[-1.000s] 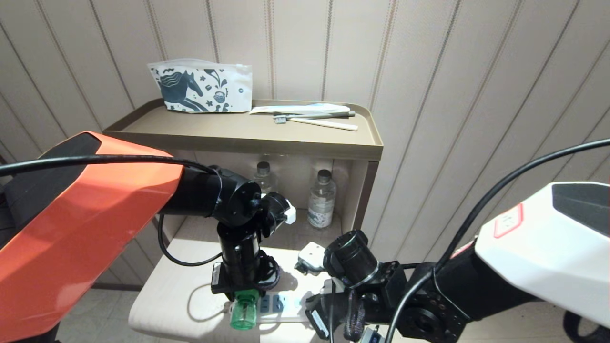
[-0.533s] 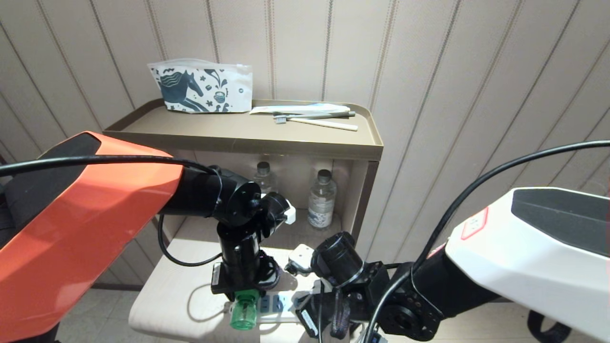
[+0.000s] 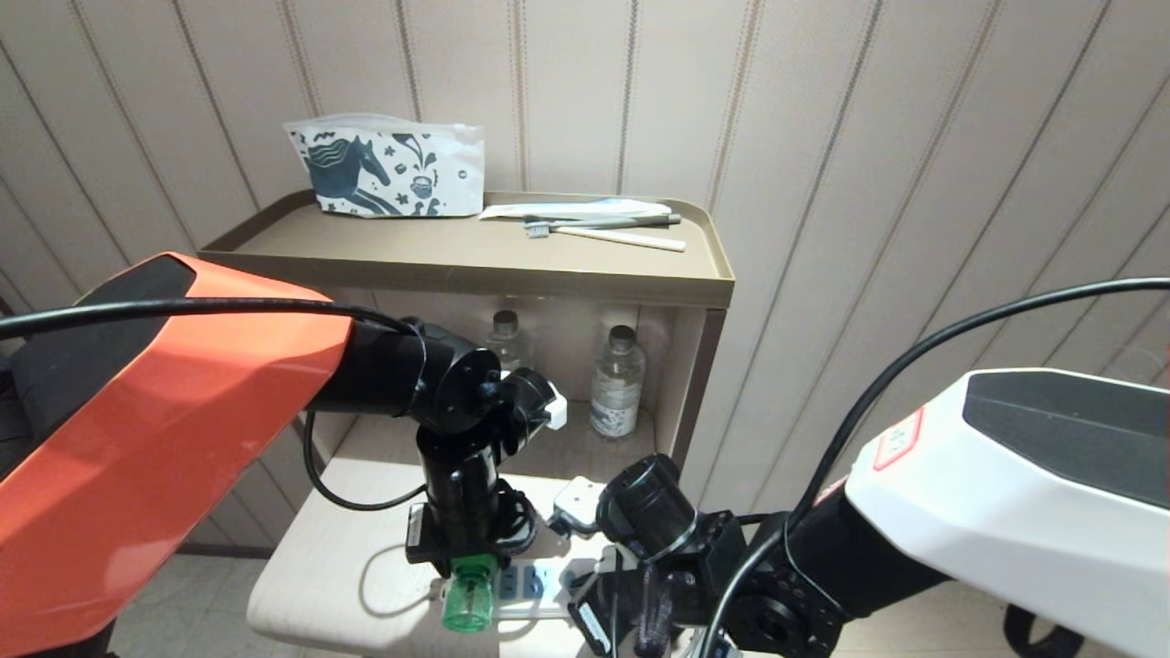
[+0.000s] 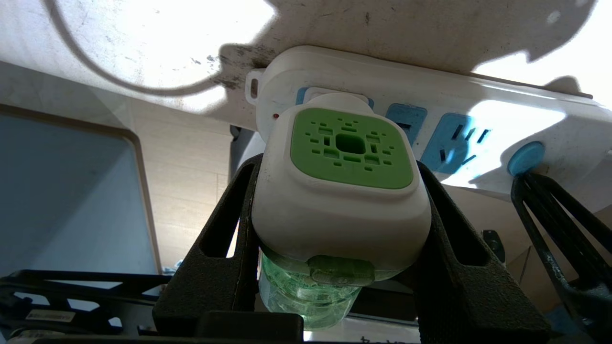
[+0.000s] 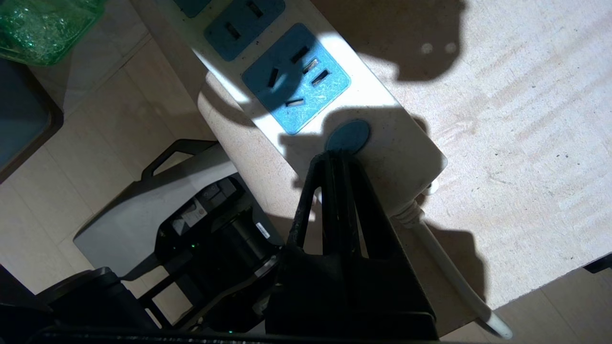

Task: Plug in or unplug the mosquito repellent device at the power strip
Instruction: Hold the socket with your right hand and unplug it with your left hand

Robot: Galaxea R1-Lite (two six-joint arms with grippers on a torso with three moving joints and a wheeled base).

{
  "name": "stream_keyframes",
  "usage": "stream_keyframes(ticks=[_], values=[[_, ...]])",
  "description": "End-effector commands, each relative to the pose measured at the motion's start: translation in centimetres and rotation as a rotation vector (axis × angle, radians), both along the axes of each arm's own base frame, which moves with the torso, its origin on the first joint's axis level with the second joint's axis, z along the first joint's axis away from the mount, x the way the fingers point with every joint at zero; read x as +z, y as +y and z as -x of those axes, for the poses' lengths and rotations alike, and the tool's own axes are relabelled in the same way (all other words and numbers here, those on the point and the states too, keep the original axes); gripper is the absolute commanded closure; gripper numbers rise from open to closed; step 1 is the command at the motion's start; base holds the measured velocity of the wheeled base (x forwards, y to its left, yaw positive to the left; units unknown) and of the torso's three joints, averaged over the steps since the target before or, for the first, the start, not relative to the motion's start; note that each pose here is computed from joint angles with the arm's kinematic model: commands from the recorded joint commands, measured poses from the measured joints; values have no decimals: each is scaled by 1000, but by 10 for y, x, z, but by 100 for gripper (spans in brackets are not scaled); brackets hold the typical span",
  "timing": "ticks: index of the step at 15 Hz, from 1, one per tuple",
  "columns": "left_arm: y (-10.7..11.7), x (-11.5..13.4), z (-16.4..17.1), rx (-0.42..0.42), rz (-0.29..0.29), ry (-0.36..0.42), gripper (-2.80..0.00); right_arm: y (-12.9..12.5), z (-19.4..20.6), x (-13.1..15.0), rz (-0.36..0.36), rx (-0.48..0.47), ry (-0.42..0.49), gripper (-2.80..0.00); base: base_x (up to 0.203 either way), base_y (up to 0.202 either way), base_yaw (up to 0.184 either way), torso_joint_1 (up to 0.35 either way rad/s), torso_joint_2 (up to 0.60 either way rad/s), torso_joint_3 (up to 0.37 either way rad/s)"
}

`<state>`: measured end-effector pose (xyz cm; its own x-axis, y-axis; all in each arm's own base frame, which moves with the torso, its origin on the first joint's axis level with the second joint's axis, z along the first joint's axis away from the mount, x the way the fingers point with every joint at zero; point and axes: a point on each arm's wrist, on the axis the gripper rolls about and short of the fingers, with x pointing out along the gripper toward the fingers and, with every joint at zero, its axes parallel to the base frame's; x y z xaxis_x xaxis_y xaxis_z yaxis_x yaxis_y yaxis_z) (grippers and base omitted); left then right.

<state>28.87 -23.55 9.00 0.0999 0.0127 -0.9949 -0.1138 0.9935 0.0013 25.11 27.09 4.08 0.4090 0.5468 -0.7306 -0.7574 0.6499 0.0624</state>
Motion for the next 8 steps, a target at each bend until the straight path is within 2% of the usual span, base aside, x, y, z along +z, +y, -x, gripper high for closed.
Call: stream_keyframes(ticks=[1, 8], values=[[0, 2, 0, 4, 5, -6, 0, 0, 0, -4, 8, -2, 9, 0, 0, 0, 0, 0, 0, 0], [-10, 8, 5, -12, 27, -31, 0, -2, 1, -7, 14, -2, 19, 0, 0, 0, 0, 0, 0, 0]])
